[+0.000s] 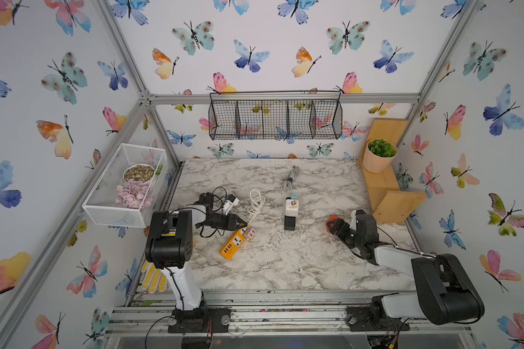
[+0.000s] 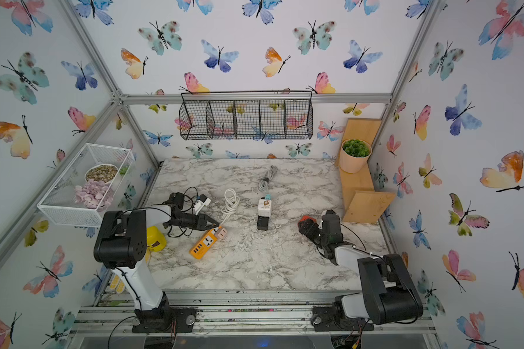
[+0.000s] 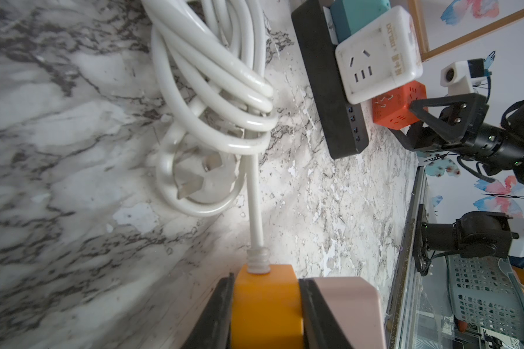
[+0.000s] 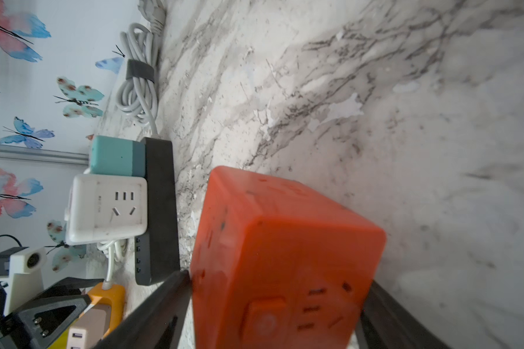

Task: Pull the plug off the socket
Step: Place the plug at the center of the board.

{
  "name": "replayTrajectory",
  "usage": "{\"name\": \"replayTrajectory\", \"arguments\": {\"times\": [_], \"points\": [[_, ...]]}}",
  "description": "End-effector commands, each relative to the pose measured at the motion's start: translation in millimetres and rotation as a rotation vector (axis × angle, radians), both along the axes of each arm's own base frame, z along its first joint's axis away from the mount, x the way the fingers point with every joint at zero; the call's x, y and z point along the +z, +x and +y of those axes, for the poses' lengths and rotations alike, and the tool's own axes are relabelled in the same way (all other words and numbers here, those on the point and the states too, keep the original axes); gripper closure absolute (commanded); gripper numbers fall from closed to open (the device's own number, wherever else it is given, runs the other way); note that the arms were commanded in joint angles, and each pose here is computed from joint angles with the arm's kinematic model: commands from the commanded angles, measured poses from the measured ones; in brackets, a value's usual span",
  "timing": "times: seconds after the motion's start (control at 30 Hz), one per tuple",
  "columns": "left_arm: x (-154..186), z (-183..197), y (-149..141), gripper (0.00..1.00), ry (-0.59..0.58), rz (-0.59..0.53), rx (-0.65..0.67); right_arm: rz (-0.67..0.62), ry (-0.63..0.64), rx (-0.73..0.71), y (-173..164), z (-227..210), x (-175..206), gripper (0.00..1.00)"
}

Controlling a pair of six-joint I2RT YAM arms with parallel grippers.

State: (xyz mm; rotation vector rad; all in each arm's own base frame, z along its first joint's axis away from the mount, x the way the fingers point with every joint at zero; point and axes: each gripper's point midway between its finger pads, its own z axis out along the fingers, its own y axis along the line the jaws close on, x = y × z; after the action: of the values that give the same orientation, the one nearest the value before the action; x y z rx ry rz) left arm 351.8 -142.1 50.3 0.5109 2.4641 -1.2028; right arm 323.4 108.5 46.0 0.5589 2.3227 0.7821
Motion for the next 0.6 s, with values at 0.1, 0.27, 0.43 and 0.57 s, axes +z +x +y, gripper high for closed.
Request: {"name": "replayTrajectory", "arguments": {"times": [0.1, 0.27, 0.43, 0.57], "points": [[-24.3, 0.6, -25.3, 1.00, 0.026, 0.115, -0.015, 0.019, -0.065, -0.036, -8.5, -13.8, 2.3, 0.05], [-27.0, 2.6, -23.8, 1.00, 0.038, 0.114, -0.008, 0.004, -0.119, -0.054, -10.7, -23.0, 21.2, 0.02], [-26.9, 2.0, -23.0, 1.00, 0.036, 0.115, -0.008, -0.001, -0.171, -0.061, -17.8, -31.5, 43.5, 0.03], [-27.7, 1.9, -23.6, 1.00, 0.034, 0.118, -0.009, -0.090, -0.087, 0.023, -20.9, -13.0, 81.4, 0.10]]}}
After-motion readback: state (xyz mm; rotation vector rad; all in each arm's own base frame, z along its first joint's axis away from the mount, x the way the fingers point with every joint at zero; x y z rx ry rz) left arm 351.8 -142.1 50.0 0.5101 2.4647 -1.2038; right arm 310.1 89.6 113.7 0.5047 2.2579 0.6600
